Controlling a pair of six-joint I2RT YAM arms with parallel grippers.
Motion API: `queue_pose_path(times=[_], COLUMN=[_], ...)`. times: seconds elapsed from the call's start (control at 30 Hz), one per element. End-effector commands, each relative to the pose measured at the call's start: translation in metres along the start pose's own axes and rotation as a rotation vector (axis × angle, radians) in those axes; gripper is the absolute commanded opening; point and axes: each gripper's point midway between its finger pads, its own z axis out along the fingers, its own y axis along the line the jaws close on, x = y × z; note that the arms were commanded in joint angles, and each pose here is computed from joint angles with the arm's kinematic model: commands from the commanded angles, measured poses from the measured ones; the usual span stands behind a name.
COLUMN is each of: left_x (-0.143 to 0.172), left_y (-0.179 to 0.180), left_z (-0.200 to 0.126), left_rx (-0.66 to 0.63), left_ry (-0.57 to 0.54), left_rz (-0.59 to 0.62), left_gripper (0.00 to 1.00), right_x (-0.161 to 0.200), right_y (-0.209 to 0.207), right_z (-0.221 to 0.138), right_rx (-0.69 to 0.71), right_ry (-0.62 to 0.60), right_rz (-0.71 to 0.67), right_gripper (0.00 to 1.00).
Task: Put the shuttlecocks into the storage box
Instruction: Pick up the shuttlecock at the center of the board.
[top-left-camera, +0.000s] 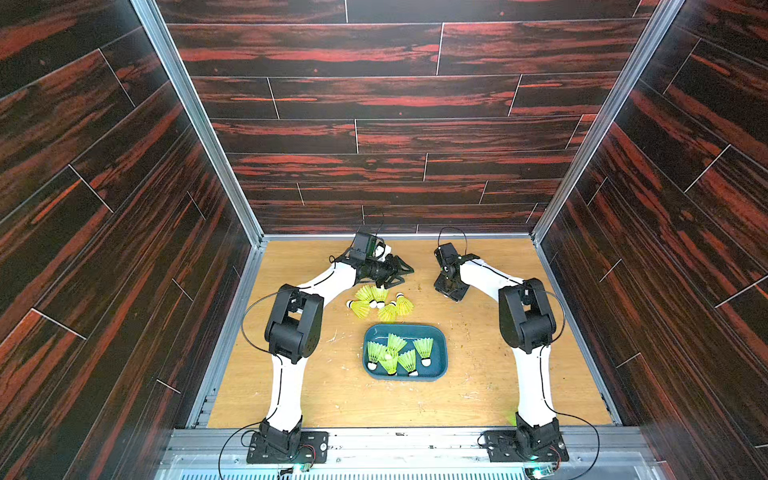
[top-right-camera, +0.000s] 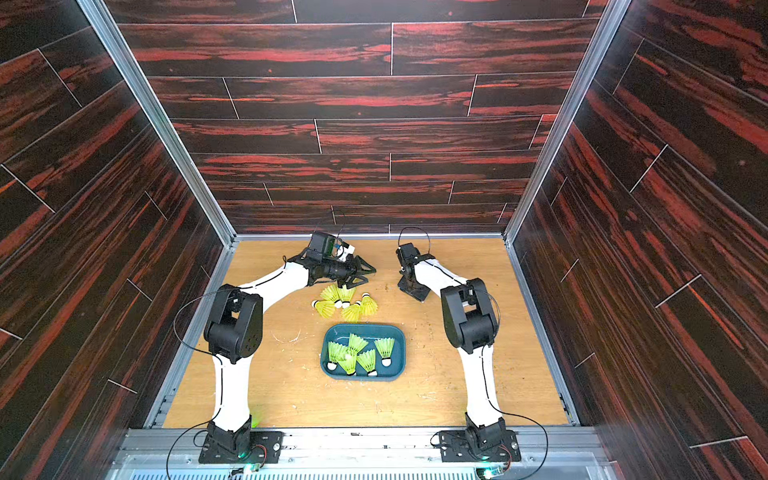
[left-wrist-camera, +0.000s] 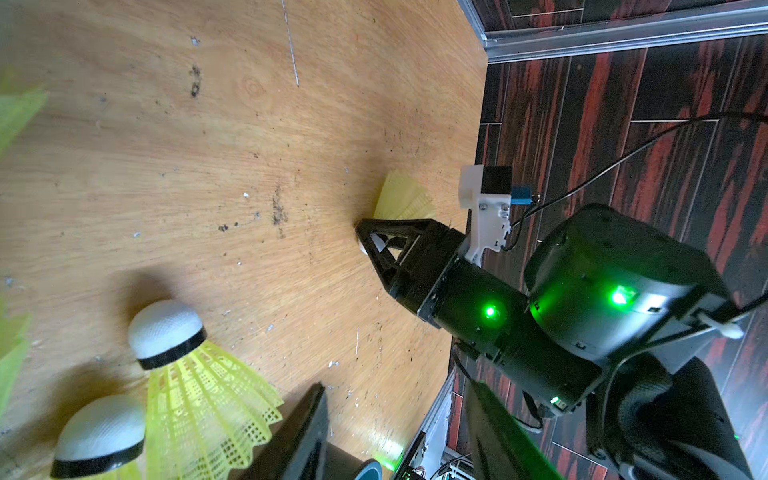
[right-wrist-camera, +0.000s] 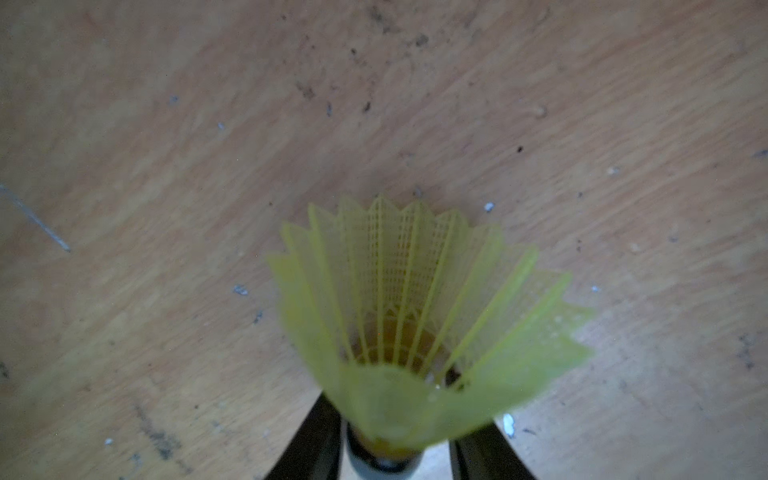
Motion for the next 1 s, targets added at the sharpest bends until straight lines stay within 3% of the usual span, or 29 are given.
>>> queue_pose_path(times=[0.0, 0.13, 0.3, 0.6, 0.97], left_x=[0.006, 0.009, 0.011, 0.021, 0.080], left_y=[-0.002, 0.000, 0.002, -0.003, -0.002], left_z=[0.002, 0.004, 0.004, -0.014, -0.053], left_rx=[0.009, 0.008, 0.000, -0.023, -0.132], left_ry=[0.016, 0.021, 0.016, -0.022, -0.011], left_rz=[0.016, 0.016, 0.014, 0.038, 0.127], left_gripper=[0.57, 0.57, 0.56, 0.55, 0.55], right_x=[0.012, 0.010, 0.005, 0.015, 0.117], right_y=[-0.004, -0.007, -0.004, 0.011, 0.007], right_z=[0.008, 0.005, -0.012, -0.087, -0.173], right_rx=[0.008, 0.017, 0.007, -0.102, -0.307], right_ry=[0.042, 0.029, -0.019, -0.127, -0.107], right_rz=[0.022, 0.014, -0.053, -0.258, -0.545], right_gripper=[0.38, 0.23, 0.12, 0.12, 0.12])
